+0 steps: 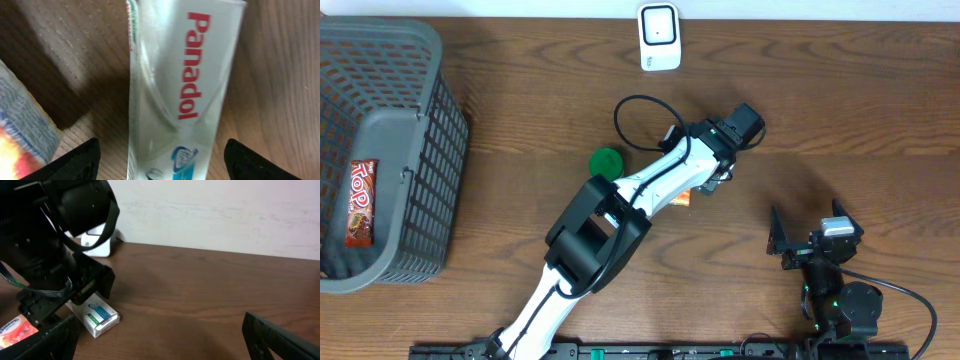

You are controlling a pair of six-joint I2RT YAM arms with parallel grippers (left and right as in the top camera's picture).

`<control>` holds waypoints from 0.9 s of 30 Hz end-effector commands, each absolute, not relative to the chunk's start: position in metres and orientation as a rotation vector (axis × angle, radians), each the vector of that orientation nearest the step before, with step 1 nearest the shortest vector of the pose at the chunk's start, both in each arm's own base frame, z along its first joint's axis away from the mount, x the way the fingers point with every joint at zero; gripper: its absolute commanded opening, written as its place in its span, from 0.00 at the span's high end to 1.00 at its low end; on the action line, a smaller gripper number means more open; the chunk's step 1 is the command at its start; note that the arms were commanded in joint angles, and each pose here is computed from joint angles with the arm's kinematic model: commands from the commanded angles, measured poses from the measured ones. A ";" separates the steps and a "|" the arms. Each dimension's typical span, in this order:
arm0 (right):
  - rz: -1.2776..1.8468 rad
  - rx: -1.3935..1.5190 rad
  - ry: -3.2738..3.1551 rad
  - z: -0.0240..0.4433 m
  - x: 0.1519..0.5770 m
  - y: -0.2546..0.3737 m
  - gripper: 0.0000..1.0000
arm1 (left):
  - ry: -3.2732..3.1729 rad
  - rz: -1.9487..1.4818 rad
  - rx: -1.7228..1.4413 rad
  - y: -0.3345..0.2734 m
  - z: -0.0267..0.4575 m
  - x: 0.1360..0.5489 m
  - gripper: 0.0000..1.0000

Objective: Scan the item barcode
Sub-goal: 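Carry the Panadol box to the scanner and place it on the table, then reach into the basket and grasp the red candy bar with left gripper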

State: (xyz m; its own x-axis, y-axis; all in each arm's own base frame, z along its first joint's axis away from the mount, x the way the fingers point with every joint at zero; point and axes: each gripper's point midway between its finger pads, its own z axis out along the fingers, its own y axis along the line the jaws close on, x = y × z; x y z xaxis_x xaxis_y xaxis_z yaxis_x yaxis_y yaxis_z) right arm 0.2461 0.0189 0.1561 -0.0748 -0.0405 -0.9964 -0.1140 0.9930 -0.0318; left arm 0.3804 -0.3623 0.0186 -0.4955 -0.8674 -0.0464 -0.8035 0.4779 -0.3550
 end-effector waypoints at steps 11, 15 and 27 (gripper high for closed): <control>0.057 -0.134 1.645 0.156 0.246 0.021 0.01 | 2.161 -0.695 -0.311 -0.285 0.339 0.434 0.05; 0.057 -0.134 1.645 0.156 0.246 0.021 0.01 | 2.071 -0.514 -0.277 -0.188 0.398 0.415 0.05; 0.057 -0.134 1.645 0.156 0.246 0.021 0.01 | 1.973 0.135 -1.035 0.132 0.401 0.301 0.05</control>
